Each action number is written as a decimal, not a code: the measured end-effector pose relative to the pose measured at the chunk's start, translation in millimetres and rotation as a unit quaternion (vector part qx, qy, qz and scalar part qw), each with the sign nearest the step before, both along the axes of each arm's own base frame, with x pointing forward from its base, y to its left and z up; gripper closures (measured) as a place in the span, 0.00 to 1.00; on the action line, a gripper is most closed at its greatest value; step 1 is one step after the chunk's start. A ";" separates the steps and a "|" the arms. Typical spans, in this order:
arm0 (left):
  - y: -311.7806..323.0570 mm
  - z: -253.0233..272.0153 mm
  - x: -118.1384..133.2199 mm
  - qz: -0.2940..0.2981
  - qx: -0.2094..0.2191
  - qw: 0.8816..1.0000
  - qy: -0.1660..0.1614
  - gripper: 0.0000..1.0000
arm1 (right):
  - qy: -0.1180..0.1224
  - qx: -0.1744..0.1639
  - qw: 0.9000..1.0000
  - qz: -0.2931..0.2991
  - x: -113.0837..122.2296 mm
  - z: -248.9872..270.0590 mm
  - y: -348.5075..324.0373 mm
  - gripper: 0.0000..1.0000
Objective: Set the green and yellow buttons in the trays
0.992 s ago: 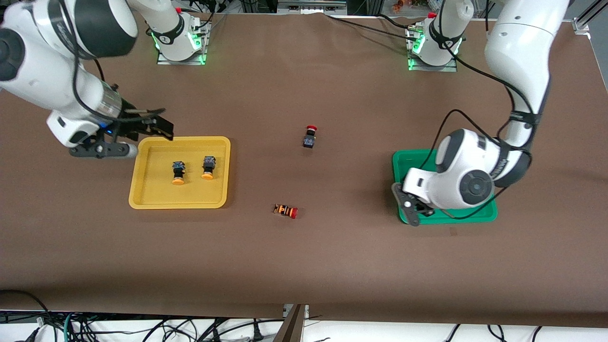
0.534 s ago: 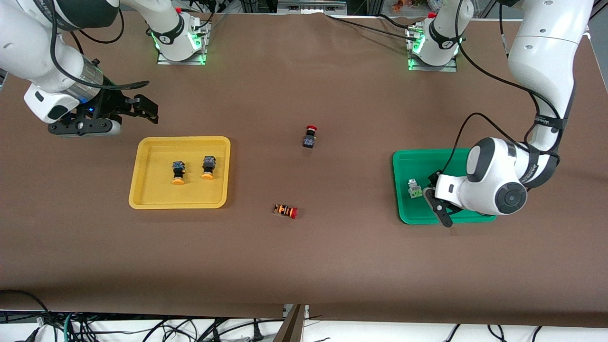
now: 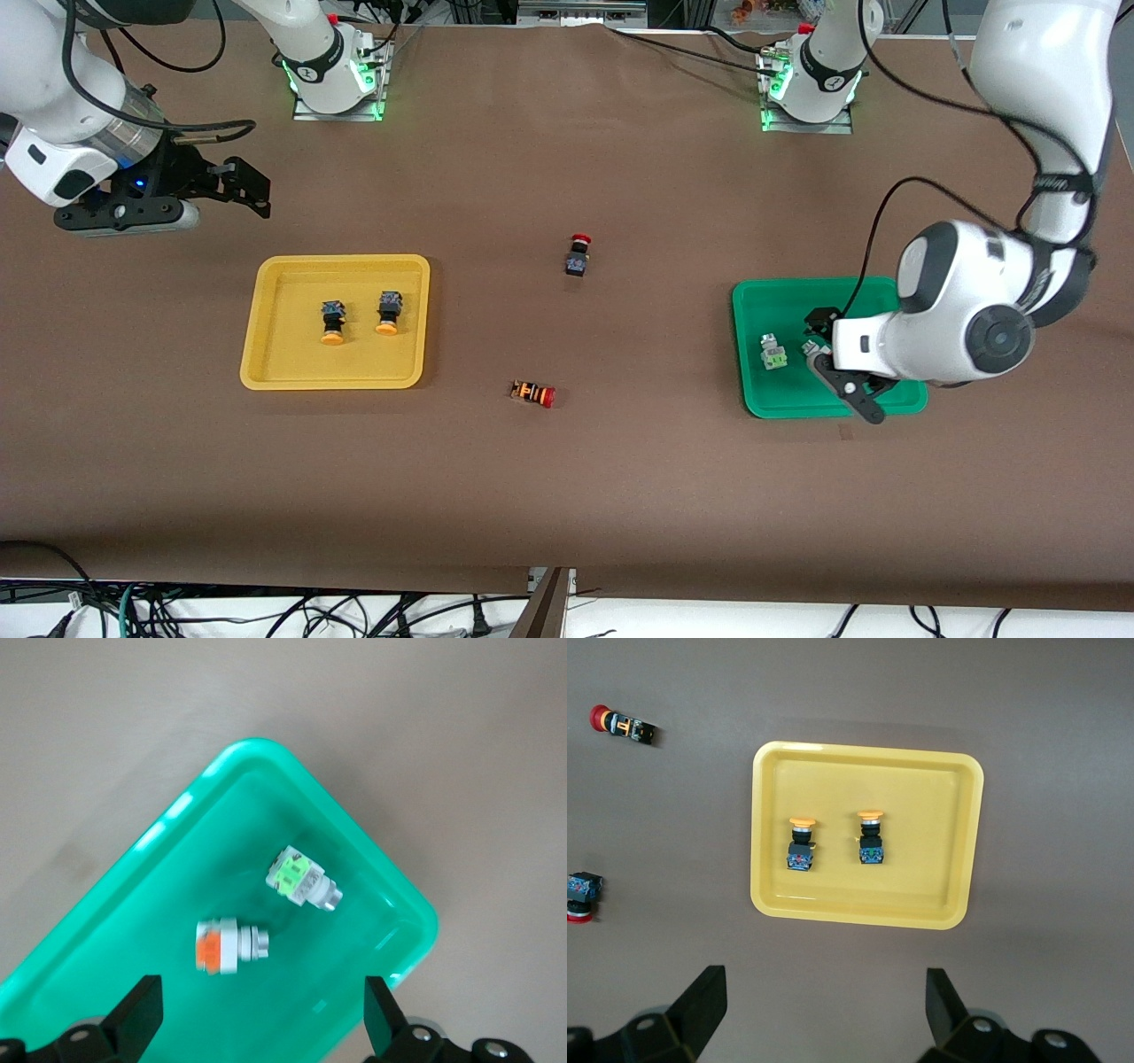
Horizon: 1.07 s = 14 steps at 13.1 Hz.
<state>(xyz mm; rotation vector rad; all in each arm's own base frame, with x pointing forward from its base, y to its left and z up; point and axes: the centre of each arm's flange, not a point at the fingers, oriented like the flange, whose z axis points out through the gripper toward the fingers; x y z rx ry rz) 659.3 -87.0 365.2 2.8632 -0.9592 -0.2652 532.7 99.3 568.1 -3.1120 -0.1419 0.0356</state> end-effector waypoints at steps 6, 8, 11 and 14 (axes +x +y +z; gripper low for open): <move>8.8 168.5 -47.4 0.233 0.069 0.970 -0.029 0.00 | -0.004 0.001 1.000 0.004 2.4 1.9 -5.0 0.00; 42.7 200.0 -55.1 0.309 0.062 0.948 -0.045 0.00 | -0.009 0.001 1.000 0.004 3.8 5.8 -5.8 0.00; 74.6 205.4 -70.7 0.345 0.046 0.934 -0.075 0.00 | -0.010 0.002 1.000 0.005 6.0 6.6 -5.4 0.00; 64.3 193.4 -90.3 0.345 0.049 0.935 -0.070 0.00 | -0.010 0.002 1.000 0.006 6.9 6.9 -5.1 0.00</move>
